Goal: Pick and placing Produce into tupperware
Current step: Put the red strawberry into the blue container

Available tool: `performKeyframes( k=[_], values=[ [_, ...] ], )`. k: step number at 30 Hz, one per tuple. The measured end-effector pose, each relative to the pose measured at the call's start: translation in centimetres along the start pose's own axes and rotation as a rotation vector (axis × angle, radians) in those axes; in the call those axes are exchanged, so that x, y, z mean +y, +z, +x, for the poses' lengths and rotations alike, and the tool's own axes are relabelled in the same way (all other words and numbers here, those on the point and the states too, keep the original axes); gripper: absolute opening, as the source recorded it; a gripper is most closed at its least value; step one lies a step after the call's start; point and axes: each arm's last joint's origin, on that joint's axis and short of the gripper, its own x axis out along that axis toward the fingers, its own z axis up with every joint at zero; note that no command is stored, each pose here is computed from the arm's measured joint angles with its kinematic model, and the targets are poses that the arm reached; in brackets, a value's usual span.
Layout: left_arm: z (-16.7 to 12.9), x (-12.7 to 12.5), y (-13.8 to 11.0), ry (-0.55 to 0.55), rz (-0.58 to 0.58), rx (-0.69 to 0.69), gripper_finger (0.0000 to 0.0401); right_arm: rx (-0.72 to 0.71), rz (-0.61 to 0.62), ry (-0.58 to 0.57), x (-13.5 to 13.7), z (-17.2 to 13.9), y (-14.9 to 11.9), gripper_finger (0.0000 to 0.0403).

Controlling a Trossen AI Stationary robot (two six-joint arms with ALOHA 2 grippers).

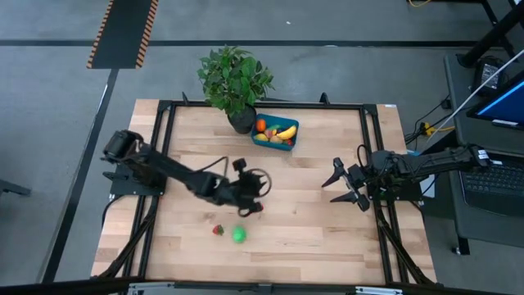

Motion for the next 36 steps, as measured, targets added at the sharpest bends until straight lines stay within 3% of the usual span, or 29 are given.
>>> performKeyframes(
  k=[9,20,36],
  values=[
    [-5.8,-1.5,-2.7,-0.129,-0.012,-0.139,0.0078,0.013,0.036,-0.009,-0.3,0.9,-0.2,0.0266],
    [-9.6,-2.6,-7.6,-0.279,-0.037,-0.253,0.006,-0.003,0.064,-0.008,-0.7,2.1,-0.1,0.0266],
    [-13.1,-4.5,-9.3,-0.401,0.063,-0.281,0.0031,-0.035,0.073,-0.004,-1.3,3.9,-0.4,0.0266]
  ],
)
